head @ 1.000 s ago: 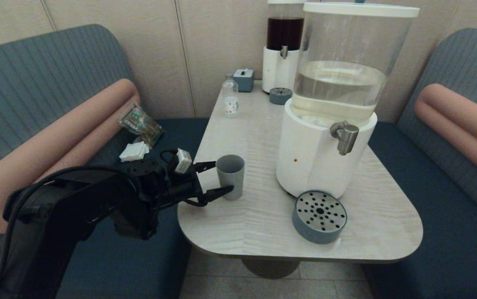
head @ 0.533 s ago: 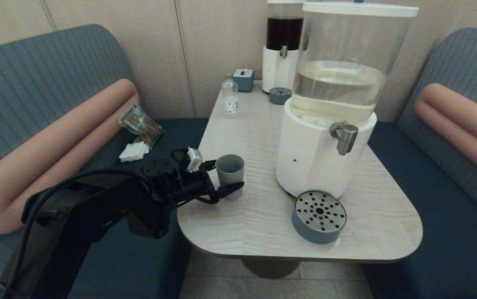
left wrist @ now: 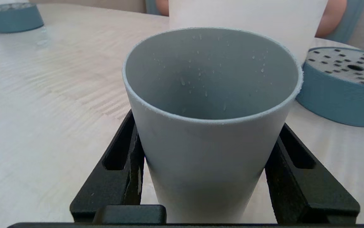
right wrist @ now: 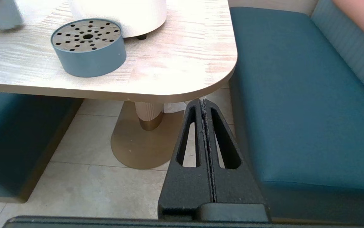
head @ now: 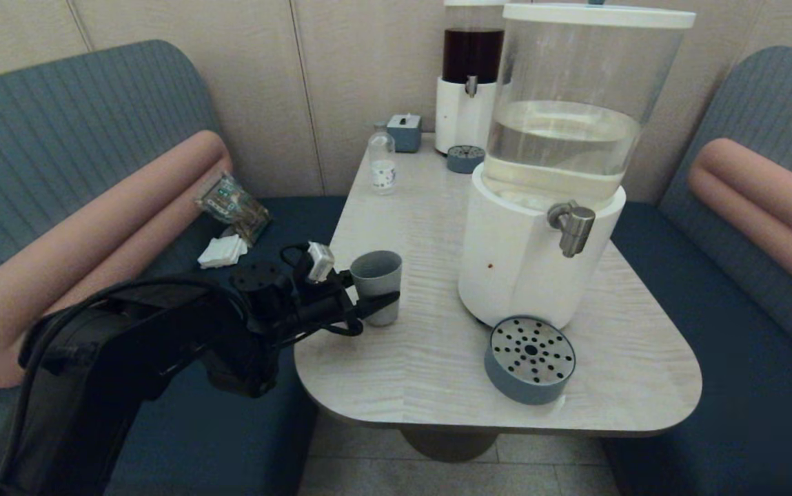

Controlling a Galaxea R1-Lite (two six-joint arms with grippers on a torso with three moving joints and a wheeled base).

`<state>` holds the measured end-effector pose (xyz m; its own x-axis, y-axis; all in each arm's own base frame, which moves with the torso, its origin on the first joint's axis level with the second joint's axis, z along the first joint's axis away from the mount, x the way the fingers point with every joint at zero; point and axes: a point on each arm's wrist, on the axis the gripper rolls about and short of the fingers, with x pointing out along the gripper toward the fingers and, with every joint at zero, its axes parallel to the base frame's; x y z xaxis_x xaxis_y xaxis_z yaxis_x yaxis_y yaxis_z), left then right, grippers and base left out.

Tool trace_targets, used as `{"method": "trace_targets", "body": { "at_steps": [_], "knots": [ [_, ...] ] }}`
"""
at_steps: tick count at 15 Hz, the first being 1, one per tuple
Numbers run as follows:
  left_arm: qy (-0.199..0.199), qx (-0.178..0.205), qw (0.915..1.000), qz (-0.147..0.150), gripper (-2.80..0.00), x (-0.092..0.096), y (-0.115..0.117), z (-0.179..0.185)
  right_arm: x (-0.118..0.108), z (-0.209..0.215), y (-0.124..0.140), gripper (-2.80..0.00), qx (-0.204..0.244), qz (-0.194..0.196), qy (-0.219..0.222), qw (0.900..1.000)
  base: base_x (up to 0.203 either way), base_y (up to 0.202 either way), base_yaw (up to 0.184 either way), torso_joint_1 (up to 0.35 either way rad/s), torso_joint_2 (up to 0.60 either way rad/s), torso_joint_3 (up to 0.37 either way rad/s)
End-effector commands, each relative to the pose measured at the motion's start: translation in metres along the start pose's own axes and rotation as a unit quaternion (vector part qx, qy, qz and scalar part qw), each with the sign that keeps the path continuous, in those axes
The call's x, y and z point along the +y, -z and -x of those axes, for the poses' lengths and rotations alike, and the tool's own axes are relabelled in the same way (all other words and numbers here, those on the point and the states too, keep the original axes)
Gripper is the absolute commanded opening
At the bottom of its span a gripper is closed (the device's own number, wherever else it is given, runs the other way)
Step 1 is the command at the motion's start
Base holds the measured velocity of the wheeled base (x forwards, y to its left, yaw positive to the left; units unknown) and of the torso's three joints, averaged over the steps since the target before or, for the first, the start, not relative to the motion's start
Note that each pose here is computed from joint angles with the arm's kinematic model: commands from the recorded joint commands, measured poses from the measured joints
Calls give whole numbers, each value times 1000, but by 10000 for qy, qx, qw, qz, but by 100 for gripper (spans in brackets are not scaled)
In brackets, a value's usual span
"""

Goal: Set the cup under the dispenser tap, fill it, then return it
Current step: Pick up the cup, then place it under the water dispenser

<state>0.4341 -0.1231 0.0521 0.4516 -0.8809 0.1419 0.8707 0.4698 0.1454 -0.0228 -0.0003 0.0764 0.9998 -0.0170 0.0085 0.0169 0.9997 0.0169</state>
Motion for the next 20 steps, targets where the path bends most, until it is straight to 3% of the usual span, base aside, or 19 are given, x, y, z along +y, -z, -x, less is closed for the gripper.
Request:
{"method": "trace_targets", "body": {
  "at_steps": [1, 4, 10, 20],
  "knots": [
    [23, -114, 9999, -124, -280, -9, -35, 7, 0, 0, 0, -280, 4, 0, -1, 10000, 0, 0, 0, 0, 0, 0],
    [227, -258, 9992, -183, -280, -37, -71, 3, 0, 0, 0, -280, 4, 0, -1, 10000, 0, 0, 0, 0, 0, 0],
    [765, -719, 9942, -222, -280, -93, -87, -58, 0, 0, 0, -280, 4, 0, -1, 10000, 0, 0, 0, 0, 0, 0],
    [1049, -750, 9916, -30, -280, -125, -72, -104, 0, 0, 0, -280, 4, 0, -1, 10000, 0, 0, 0, 0, 0, 0]
  ]
}}
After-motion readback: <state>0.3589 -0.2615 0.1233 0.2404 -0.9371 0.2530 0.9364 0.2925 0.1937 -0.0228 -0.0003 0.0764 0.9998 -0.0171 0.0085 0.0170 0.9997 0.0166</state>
